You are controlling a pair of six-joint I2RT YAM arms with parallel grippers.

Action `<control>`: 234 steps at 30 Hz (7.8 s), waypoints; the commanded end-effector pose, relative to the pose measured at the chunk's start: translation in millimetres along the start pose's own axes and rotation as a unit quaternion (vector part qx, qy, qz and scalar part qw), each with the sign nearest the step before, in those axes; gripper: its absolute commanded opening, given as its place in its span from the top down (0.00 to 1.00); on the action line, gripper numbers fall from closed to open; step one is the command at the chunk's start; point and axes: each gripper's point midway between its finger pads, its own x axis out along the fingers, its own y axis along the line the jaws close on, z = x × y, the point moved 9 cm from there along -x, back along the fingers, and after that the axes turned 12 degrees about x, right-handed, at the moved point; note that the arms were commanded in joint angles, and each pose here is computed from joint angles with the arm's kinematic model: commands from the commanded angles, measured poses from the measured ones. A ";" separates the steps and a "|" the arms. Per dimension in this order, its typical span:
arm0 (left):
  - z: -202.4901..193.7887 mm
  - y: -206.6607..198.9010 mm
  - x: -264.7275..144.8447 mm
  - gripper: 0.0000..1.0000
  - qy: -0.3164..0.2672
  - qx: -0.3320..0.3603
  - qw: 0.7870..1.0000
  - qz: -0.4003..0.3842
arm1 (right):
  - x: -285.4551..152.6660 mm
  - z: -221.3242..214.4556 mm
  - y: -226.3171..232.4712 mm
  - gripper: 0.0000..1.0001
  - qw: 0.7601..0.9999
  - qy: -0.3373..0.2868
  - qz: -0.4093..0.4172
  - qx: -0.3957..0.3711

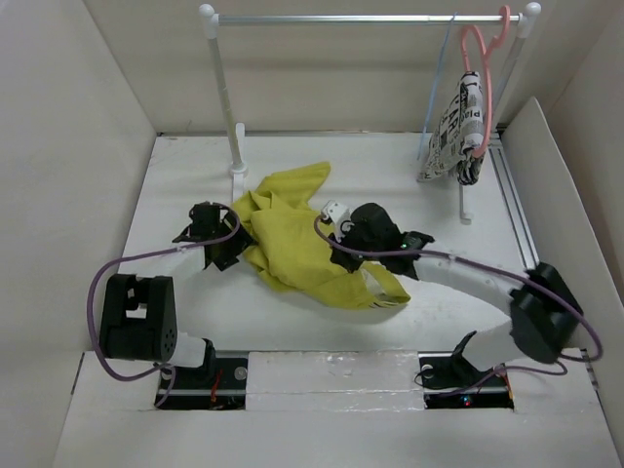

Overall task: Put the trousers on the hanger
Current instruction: Flatten out the trousers at the center of the board.

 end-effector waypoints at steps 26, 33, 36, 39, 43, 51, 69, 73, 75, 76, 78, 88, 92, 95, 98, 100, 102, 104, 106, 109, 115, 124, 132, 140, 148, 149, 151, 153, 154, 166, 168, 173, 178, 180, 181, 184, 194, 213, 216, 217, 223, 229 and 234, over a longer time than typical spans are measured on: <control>8.9 -17.3 2.3 1.00 -0.037 0.004 0.999 -0.038 | 5.4 23.1 -58.8 0.00 0.987 -0.072 -0.084 0.115; 3.0 -10.8 -11.8 1.00 -0.033 0.015 0.999 -0.015 | 63.2 14.1 -59.4 0.11 0.981 -0.100 -0.002 0.167; 5.9 -11.9 -18.9 1.00 -0.043 0.017 0.999 -0.011 | 76.9 4.9 -46.6 0.64 0.980 -0.097 0.044 0.169; 14.7 -16.3 -32.0 1.00 -0.066 0.021 0.998 -0.008 | 66.1 2.8 -32.8 1.00 0.977 -0.122 0.061 0.165; 43.1 -31.2 -73.0 1.00 -0.136 0.025 0.990 -0.017 | -13.2 54.8 1.4 1.00 0.975 -0.199 0.042 0.086; 113.8 -63.5 -242.3 1.00 -0.387 0.009 0.922 -0.016 | -236.9 117.9 80.8 1.00 0.947 -0.319 0.028 -0.016; 119.1 -90.4 -217.6 0.72 -0.296 0.155 0.941 -0.059 | -300.7 81.2 13.6 1.00 0.892 -0.325 -0.290 0.119; 120.6 -105.9 -131.0 0.37 -0.157 0.184 0.964 -0.114 | -250.7 54.2 -54.2 1.00 0.880 -0.256 -0.363 0.168; 113.9 -105.5 -110.9 0.34 -0.115 0.185 0.970 -0.112 | -250.8 37.6 -93.6 1.00 0.849 -0.244 -0.417 0.213; 109.0 -104.6 -110.3 0.34 -0.115 0.187 0.970 -0.109 | -250.1 28.0 -105.9 1.00 0.842 -0.234 -0.429 0.230; 103.1 -90.1 -118.2 0.29 -0.143 0.180 0.971 -0.063 | -254.3 6.9 -124.7 1.00 0.822 -0.220 -0.455 0.262; 30.8 11.7 -111.9 0.38 -0.132 -0.032 0.970 0.200 | -214.9 -2.1 -89.6 0.37 0.920 -0.229 -0.239 0.213; 9.4 15.3 -116.9 0.22 -0.132 -0.114 0.969 0.175 | -196.5 -16.4 -59.0 0.90 0.940 -0.212 -0.193 0.185; -3.2 17.7 -115.9 0.09 -0.154 -0.184 0.961 0.137 | -180.6 -26.0 -46.4 0.89 0.957 -0.179 -0.170 0.150; -10.3 15.5 -107.3 0.01 -0.152 -0.228 0.957 0.096 | -162.2 -26.9 -29.5 0.60 0.975 -0.137 -0.133 0.112; -16.4 15.5 -100.7 0.01 -0.130 -0.241 0.958 0.089 | -154.2 -26.0 -17.5 0.43 0.982 -0.119 -0.111 0.093; -28.1 21.8 -88.9 0.01 -0.100 -0.247 0.958 0.103 | -145.0 -25.9 -13.0 0.28 0.986 -0.104 -0.100 0.088; -40.3 31.7 -75.3 0.01 -0.083 -0.253 0.956 0.121 | -138.3 -30.5 -12.2 0.23 0.987 -0.086 -0.104 0.085; -40.3 32.9 -66.3 0.01 -0.093 -0.265 0.953 0.111 | -134.4 -33.0 -12.0 0.22 0.989 -0.074 -0.097 0.087; -39.2 36.4 -53.3 0.03 -0.105 -0.274 0.949 0.116 | -133.1 -33.1 -10.3 0.22 0.990 -0.078 -0.084 0.084; 1.0 31.0 -52.1 1.00 -0.169 -0.228 0.943 0.171 | -133.9 -40.6 -9.5 0.22 0.991 -0.074 -0.079 0.084; 59.8 10.5 -118.2 1.00 -0.299 -0.133 0.925 0.191 | -84.8 -61.4 18.6 0.12 1.000 0.018 0.012 0.007; 13.1 17.0 -99.2 0.30 -0.166 -0.113 0.968 0.153 | -6.8 3.4 73.9 0.09 0.995 0.016 0.044 -0.091; -0.8 35.0 -62.7 0.01 -0.177 -0.186 0.949 0.181 | 109.4 13.4 85.4 0.13 0.991 0.072 0.026 -0.108; 17.9 45.4 -28.1 0.13 -0.196 -0.171 0.929 0.265 | 124.7 -3.5 88.7 0.65 0.989 0.087 -0.073 -0.096; 20.1 45.7 -25.0 0.19 -0.198 -0.167 0.928 0.270 | 123.6 -7.0 84.9 0.91 0.987 0.092 -0.089 -0.097; 19.9 49.3 -14.2 0.41 -0.192 -0.164 0.924 0.286 | 109.9 0.2 84.0 1.00 0.986 0.078 -0.097 -0.107; 26.7 49.6 -10.1 0.82 -0.196 -0.157 0.924 0.290 | 90.9 -7.6 84.3 1.00 0.988 0.076 -0.062 -0.121; 27.7 50.6 -7.6 0.93 -0.190 -0.144 0.924 0.299 | 60.9 14.6 97.2 1.00 0.989 0.017 -0.026 -0.142; 130.6 -43.3 -171.7 1.00 -0.411 -0.072 0.900 0.131 | -126.8 -2.0 123.2 1.00 0.934 -0.015 0.253 -0.251; 143.4 -58.3 -198.8 1.00 -0.431 -0.069 0.892 0.115 | -144.6 -2.1 121.6 1.00 0.927 -0.041 0.277 -0.249; 168.4 -88.2 -267.9 1.00 -0.482 -0.068 0.872 0.051 | -159.0 0.9 114.4 1.00 0.908 -0.057 0.340 -0.239; 188.9 -103.4 -294.9 1.00 -0.500 -0.017 0.864 0.055 | -203.0 17.1 125.8 1.00 0.878 -0.087 0.375 -0.283; 201.7 -114.2 -286.0 1.00 -0.488 0.016 0.871 0.053 | -189.4 14.7 102.0 1.00 0.920 -0.068 0.283 -0.263; 204.6 -117.1 -273.7 1.00 -0.474 0.024 0.879 0.051 | -186.4 9.6 100.5 1.00 0.924 -0.055 0.283 -0.252; 224.0 -117.9 -235.4 1.00 -0.436 0.045 0.896 0.075 | -151.6 0.5 69.7 1.00 0.963 0.002 0.181 -0.199; 256.7 -33.5 -99.7 1.00 -0.286 -0.012 0.944 0.162 | -135.1 -15.4 49.2 0.17 0.970 0.037 0.161 -0.178; 246.2 -14.8 -27.6 1.00 -0.220 -0.003 0.965 0.143 | -147.7 -39.4 -220.6 0.15 0.887 -0.152 -0.331 0.284; 237.6 -22.9 -27.9 1.00 -0.217 -0.002 0.968 0.125 | -139.3 -50.4 -233.7 0.13 0.876 -0.130 -0.334 0.322; 237.5 -23.7 -30.9 1.00 -0.220 -0.003 0.968 0.124 | -130.9 -57.2 -238.5 0.13 0.876 -0.111 -0.331 0.333; 231.8 -33.5 -45.1 1.00 -0.237 -0.011 0.967 0.095 | -101.9 -82.5 -242.7 0.17 0.887 -0.045 -0.277 0.365; 223.8 -31.4 -52.0 1.00 -0.243 -0.013 0.966 0.093 | -90.0 -85.6 -241.0 0.83 0.906 -0.023 -0.230 0.355; 219.6 -24.0 -55.9 1.00 -0.237 -0.009 0.963 0.130 | -132.2 -74.0 -225.1 1.00 0.899 -0.120 -0.260 0.332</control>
